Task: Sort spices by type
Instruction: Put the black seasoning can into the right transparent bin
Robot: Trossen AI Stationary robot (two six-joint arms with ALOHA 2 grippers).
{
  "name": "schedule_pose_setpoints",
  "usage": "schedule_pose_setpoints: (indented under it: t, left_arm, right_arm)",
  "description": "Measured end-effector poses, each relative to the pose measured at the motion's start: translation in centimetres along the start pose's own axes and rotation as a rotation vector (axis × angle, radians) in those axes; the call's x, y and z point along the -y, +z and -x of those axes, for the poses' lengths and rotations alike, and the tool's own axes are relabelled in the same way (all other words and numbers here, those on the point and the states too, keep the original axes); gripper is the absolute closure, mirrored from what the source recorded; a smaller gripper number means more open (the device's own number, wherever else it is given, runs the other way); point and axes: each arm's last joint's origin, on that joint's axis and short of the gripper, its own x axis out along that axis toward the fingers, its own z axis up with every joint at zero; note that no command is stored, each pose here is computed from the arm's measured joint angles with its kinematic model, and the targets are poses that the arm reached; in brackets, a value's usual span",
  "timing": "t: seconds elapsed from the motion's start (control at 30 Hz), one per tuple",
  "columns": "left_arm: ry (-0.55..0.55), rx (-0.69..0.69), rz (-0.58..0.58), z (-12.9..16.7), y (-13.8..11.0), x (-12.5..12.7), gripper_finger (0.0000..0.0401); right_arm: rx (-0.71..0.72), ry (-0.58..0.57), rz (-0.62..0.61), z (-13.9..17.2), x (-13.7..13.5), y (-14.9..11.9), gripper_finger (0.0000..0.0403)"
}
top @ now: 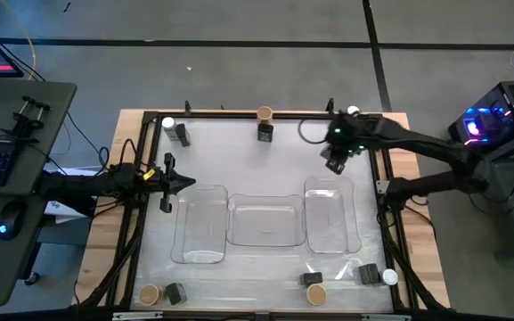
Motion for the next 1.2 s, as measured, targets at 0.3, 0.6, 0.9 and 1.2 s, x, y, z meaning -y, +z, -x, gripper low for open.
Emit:
schedule_pose_setpoints:
  t: [0.3,0.6,0.9,1.2]
  left_arm:
    - [0.0,0.001,0.0,0.0,0.0,0.0,0.0401]
    - [0.0,0.001,0.0,0.0,0.0,0.0,0.0401]
    - [0.0,0.001,0.0,0.0,0.0,0.0,0.0401]
    - [0.0,0.001,0.0,0.0,0.0,0.0,0.0401]
  right_arm:
    - [0.009,0.335,-0.44,6.3,-3.2,-5.0,0.0288]
    - [-0.172,0.311,-0.641,6.2,-7.4,-6.5,0.0288]
    - [-0.261,-0.079,-0.735,0.6,-11.8,-5.5,0.0288]
    - [-0.353,-0.347,-0.76,-3.5,-13.7,-5.8,0.0281]
